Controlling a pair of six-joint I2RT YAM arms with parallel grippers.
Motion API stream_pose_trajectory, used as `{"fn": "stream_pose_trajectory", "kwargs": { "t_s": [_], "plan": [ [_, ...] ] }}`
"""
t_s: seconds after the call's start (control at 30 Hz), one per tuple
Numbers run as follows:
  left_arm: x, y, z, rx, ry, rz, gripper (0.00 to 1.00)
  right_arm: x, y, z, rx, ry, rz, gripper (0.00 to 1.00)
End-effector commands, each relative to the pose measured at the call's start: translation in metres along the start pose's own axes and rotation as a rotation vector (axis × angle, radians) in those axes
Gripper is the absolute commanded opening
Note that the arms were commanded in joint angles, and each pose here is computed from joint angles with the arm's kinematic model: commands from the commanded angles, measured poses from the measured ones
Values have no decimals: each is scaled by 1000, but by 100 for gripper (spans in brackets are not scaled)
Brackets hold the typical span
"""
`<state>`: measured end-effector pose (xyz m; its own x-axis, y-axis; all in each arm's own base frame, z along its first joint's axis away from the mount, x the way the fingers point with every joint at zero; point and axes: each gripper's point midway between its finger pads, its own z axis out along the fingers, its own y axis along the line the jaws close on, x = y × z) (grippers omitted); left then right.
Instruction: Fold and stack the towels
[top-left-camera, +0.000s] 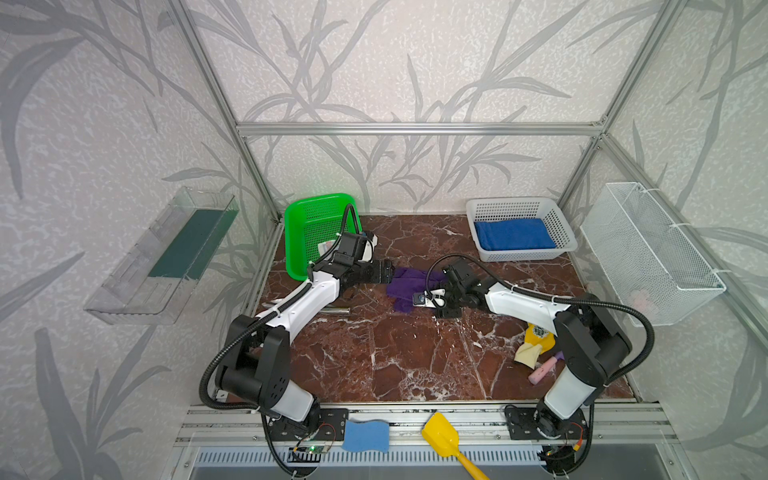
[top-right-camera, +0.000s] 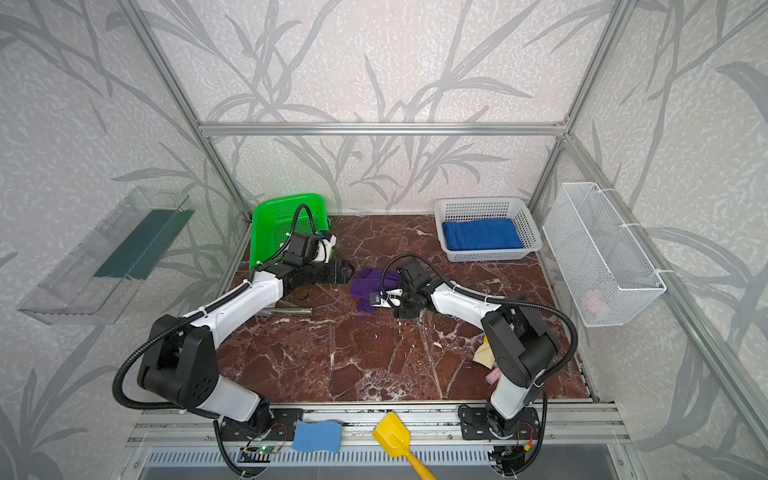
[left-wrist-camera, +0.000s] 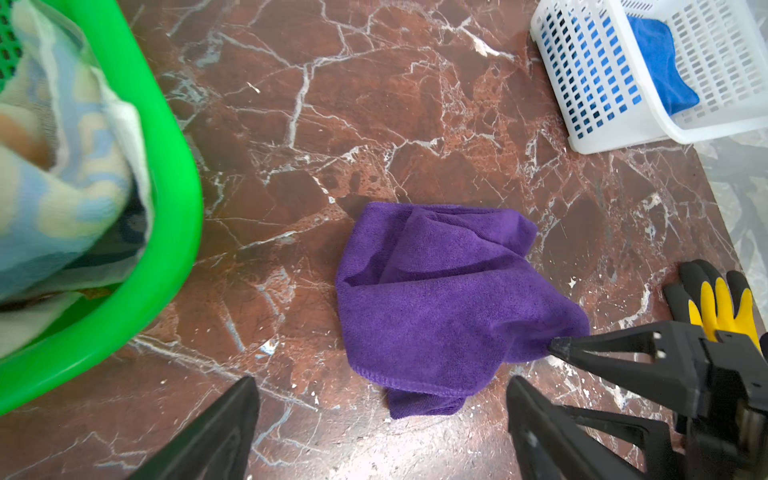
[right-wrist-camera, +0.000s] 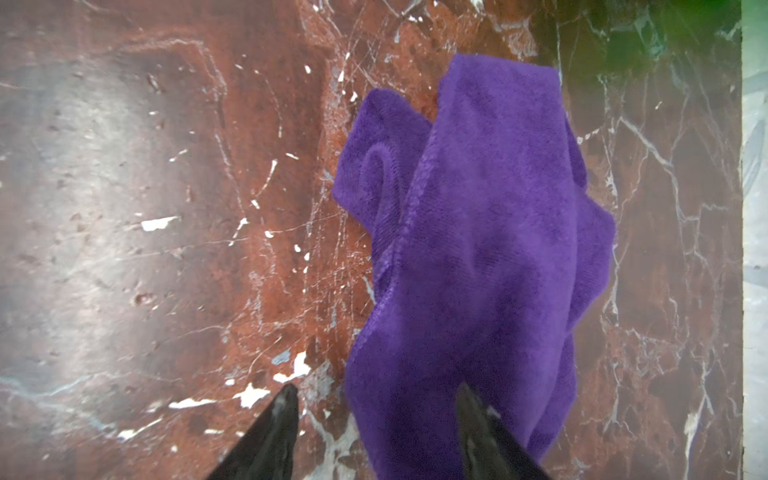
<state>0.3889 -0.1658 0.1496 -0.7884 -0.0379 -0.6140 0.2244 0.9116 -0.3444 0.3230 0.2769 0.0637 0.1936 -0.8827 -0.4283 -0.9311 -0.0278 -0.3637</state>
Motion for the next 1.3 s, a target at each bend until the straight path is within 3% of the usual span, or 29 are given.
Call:
{"fn": "stream_pose_trajectory", "kwargs": {
  "t_s": [0.0,0.4,0.5,0.83,1.0,1.17,1.27],
  "plan": [
    [-7,6,-7,-10,-40,-16,93,10,8,7,-76,58,-11,57],
    [-5,17,-7,-14,-35,-36,93,25,22,13,-114,97,-24,55],
    [-5,18,-5,-12,-29,-40,93,33,22,18,-118,133,-19,44],
    [-3,22,-3,-25,-19,-43,93,44,9,33,-111,163,-2,37],
    [-1,25,-1,-37,-4,-42,93,51,11,39,-143,186,-5,23],
    [-1,27,1,-44,2,-45,93,48,10,35,-164,150,14,1],
    [-1,27,4,-45,9,-46,93,37,-1,27,-145,102,61,0]
  ]
}}
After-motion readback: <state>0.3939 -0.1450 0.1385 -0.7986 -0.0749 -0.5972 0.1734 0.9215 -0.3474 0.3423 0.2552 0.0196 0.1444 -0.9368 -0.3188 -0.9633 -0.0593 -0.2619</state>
